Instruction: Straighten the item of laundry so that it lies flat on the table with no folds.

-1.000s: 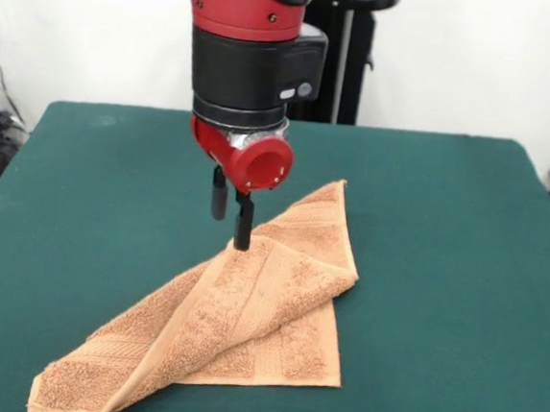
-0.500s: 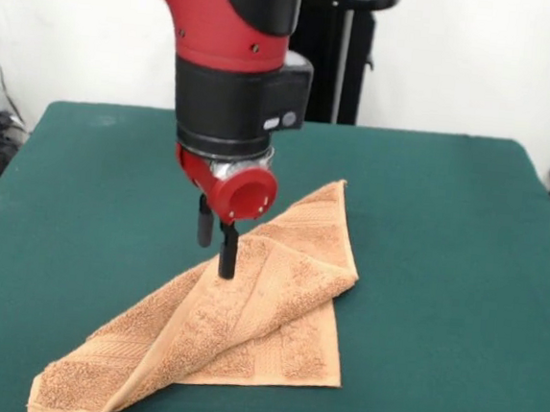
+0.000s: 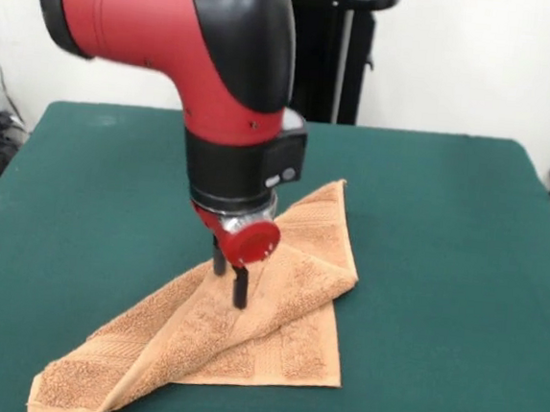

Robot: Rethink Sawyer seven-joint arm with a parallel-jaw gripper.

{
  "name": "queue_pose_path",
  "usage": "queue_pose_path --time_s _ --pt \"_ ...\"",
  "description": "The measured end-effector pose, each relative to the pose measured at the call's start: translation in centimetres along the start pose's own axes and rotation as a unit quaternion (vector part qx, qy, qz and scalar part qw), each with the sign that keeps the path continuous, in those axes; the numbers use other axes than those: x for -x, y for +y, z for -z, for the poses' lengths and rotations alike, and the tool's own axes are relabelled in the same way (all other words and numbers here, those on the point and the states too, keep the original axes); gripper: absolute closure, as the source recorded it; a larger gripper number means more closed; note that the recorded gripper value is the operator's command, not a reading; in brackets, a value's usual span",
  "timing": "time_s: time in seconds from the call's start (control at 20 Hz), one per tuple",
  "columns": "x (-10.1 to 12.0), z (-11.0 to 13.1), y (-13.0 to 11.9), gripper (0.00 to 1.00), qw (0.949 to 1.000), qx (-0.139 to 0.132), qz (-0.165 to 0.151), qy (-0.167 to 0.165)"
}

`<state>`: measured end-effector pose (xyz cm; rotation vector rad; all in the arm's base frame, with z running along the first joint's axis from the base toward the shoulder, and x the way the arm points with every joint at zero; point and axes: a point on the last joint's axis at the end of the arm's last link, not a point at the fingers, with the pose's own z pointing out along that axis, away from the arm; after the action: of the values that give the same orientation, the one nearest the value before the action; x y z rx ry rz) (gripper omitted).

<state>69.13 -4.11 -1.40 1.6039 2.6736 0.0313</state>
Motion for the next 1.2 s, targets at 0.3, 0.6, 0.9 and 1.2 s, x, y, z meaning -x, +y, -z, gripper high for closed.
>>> queue_pose_path --time_s 0.3,0.6,0.9,1.2 --pt "-1.1 -1.5 0.0 0.00 0.9998 0.000 -0.001 0.019" --pt "-1.1 -1.4 0.1 0.00 0.9997 0.004 -0.003 0.023" --pt "-1.2 -1.4 0.1 1.00 0.9997 0.004 -0.001 0.023" --pt "-1.1 -0.9 0.0 1.00 0.9996 0.007 -0.002 0.026"
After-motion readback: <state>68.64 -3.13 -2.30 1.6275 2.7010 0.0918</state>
